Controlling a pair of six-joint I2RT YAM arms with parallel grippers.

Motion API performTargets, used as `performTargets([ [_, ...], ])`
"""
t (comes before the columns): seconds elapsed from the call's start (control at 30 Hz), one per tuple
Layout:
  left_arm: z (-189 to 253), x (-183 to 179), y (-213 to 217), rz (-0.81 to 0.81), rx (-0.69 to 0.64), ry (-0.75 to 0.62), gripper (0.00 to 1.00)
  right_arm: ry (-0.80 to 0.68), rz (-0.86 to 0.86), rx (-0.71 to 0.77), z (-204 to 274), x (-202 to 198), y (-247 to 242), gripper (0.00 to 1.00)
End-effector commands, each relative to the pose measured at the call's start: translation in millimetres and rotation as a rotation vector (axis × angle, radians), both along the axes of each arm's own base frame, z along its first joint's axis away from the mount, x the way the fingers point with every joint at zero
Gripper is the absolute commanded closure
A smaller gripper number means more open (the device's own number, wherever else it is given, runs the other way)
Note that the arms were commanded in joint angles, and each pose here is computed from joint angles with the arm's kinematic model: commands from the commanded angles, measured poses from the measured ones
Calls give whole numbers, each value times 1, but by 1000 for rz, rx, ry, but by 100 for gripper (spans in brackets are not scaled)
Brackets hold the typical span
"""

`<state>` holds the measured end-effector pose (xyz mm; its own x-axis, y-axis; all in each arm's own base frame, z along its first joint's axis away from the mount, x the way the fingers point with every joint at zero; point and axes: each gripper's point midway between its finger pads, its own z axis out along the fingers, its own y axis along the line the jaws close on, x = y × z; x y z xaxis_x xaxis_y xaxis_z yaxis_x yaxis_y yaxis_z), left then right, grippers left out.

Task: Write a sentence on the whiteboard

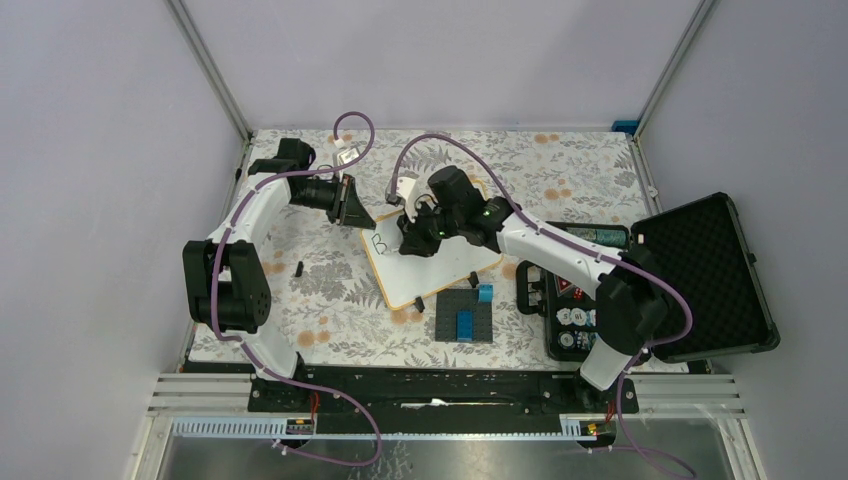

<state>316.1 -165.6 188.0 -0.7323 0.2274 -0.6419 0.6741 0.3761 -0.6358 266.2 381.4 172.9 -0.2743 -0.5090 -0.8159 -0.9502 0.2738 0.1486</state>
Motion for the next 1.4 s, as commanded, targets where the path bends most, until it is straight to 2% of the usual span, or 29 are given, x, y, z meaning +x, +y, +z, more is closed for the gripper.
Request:
performTargets([
  [0.0, 1, -4, -6, -26, 3, -24, 100, -34, 27, 42, 18, 0, 16, 100],
  [0.4, 3, -4, -6, -29, -1, -31, 100, -75, 16, 92, 47, -3, -3, 100],
  [0.57, 3, -5, -6, -28, -4, -26, 100, -82, -9, 87, 45, 5, -14, 100],
  [1.37, 4, -6, -7, -33, -5, -30, 100, -102, -52, 51, 35, 32, -1, 100],
])
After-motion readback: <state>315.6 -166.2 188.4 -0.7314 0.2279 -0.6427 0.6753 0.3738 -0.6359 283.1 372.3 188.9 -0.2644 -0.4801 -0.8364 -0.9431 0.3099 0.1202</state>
